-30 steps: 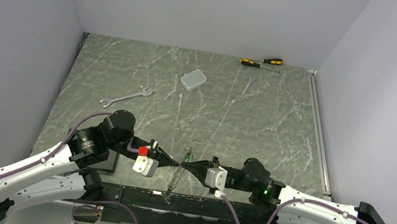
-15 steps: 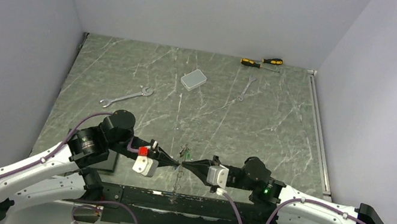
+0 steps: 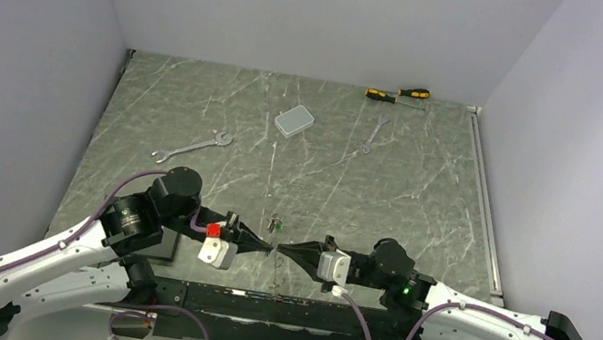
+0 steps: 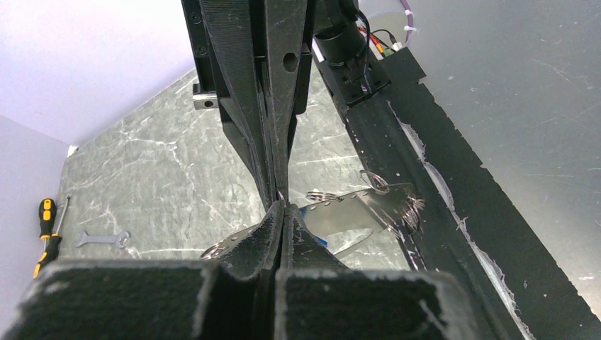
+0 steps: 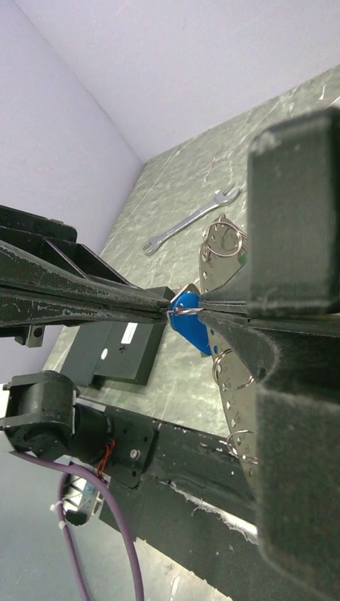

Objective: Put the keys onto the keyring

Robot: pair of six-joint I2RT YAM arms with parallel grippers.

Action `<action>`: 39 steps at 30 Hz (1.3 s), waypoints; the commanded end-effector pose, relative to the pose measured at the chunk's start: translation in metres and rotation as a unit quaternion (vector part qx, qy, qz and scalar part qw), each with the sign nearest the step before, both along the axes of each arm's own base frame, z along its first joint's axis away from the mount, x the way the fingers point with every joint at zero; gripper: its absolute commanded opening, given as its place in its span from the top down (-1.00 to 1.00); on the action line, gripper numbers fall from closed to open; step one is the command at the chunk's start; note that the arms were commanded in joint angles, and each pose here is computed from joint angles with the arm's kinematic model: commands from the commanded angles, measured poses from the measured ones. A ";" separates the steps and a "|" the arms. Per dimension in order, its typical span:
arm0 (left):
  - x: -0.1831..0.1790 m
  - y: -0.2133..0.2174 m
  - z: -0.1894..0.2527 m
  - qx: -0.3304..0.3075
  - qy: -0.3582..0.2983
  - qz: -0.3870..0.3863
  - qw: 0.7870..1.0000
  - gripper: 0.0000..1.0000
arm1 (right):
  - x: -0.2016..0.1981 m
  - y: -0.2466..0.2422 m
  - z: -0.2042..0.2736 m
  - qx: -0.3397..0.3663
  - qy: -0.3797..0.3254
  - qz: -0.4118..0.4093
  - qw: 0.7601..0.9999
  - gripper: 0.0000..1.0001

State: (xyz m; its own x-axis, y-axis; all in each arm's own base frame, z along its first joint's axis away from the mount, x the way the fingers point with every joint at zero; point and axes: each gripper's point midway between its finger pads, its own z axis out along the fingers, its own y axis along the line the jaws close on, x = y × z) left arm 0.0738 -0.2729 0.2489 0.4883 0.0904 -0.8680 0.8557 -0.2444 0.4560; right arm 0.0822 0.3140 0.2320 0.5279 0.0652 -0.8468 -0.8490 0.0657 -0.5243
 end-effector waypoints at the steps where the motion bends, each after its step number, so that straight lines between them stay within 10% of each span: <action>1: -0.005 0.000 0.002 -0.008 -0.008 -0.015 1.000 1.00 | 0.000 -0.003 0.044 0.068 -0.027 -0.002 0.997 1.00; 39: 0.002 0.003 0.004 -0.008 -0.013 0.012 1.000 1.00 | -0.005 -0.017 0.068 0.119 -0.039 0.000 0.992 1.00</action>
